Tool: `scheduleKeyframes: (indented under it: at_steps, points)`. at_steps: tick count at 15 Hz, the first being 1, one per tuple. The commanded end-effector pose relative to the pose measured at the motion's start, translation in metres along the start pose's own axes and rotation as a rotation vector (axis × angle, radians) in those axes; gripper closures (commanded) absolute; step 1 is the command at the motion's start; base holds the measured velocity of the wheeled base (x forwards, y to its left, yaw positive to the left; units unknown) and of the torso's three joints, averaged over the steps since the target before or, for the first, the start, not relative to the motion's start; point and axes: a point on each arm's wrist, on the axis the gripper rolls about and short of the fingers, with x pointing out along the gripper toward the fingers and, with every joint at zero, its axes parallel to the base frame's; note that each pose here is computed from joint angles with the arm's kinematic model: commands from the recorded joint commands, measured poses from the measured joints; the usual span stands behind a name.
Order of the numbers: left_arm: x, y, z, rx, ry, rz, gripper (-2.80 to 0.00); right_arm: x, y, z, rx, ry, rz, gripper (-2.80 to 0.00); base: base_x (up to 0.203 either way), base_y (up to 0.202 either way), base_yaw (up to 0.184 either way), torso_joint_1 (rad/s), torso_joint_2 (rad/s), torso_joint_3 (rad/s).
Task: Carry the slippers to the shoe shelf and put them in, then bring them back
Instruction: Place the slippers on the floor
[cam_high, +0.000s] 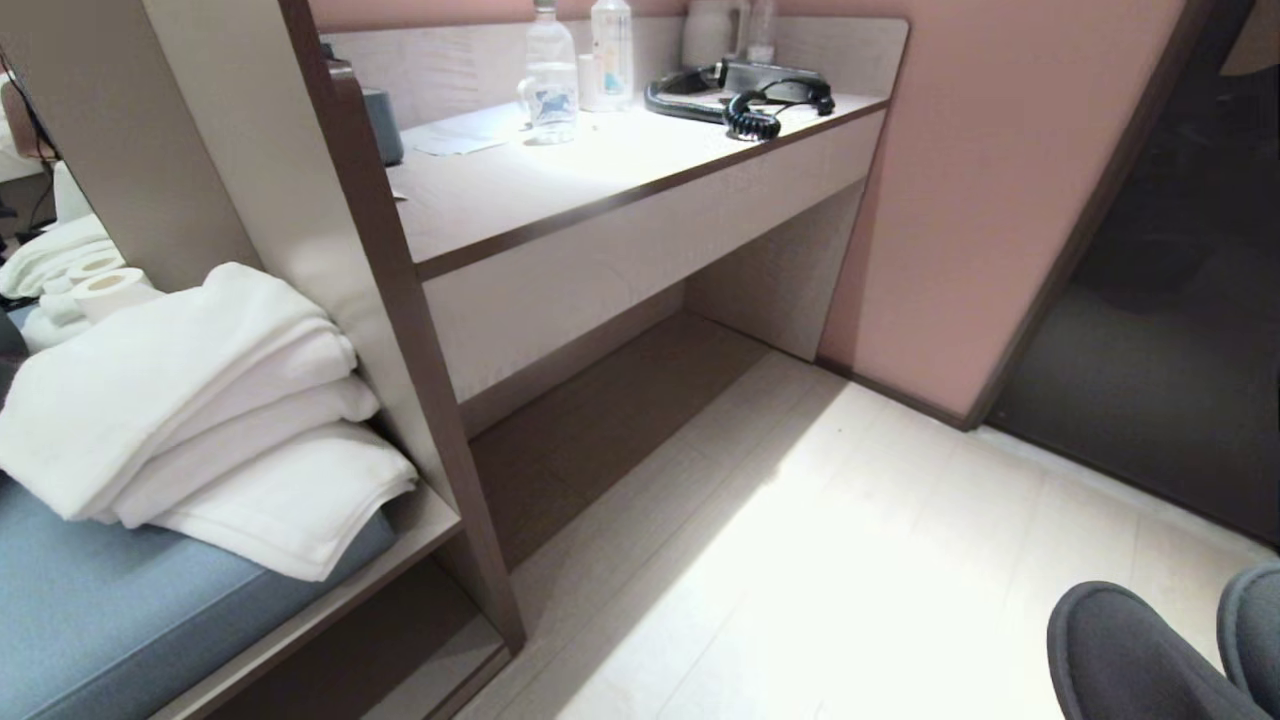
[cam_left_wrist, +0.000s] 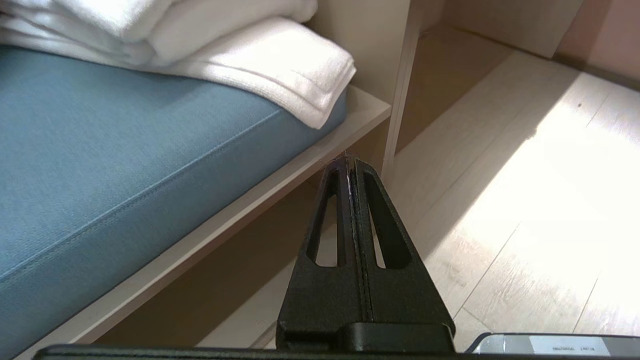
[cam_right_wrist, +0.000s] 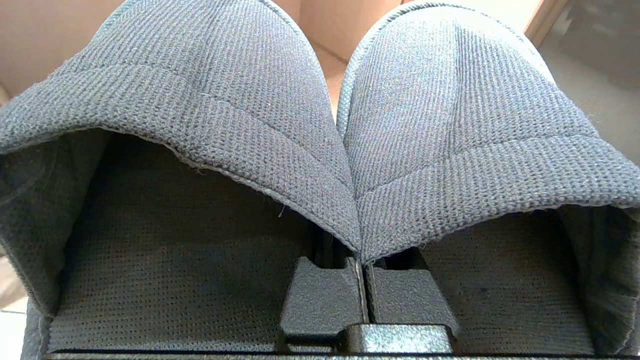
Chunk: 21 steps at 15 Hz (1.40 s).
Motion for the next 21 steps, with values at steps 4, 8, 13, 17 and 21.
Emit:
scheduleKeyframes:
  at_steps: [4, 8, 13, 17, 21]
  points:
    - [0.0000, 0.0000, 0.0000, -0.001, 0.000, 0.000, 0.00, 0.0001, 0.0000, 0.0001, -0.003, 0.001, 0.001, 0.00, 0.000, 0.000, 0.000, 0.004, 0.00, -0.201]
    - [0.0001, 0.0000, 0.0001, -0.001, 0.001, 0.000, 0.00, 0.0001, 0.0000, 0.0001, -0.001, 0.001, 0.001, 0.00, 0.000, 0.000, 0.000, 0.001, 0.00, -0.203]
    - [0.0001, 0.0000, 0.0001, -0.001, 0.001, 0.000, 0.00, 0.0001, 0.0000, 0.0001, -0.003, 0.001, 0.001, 0.00, 0.000, 0.000, 0.000, 0.004, 0.00, -0.193]
    - [0.0000, 0.0000, 0.0000, -0.001, 0.000, 0.000, 0.00, 0.0001, 0.0000, 0.0001, -0.003, 0.001, 0.001, 0.00, 0.000, 0.000, 0.000, 0.002, 0.00, -0.198]
    - [0.0001, 0.0000, 0.0001, -0.001, 0.001, 0.000, 0.00, 0.0001, 0.0000, 0.0001, -0.004, 0.001, 0.001, 0.00, 0.000, 0.000, 0.000, 0.006, 0.00, -0.198]
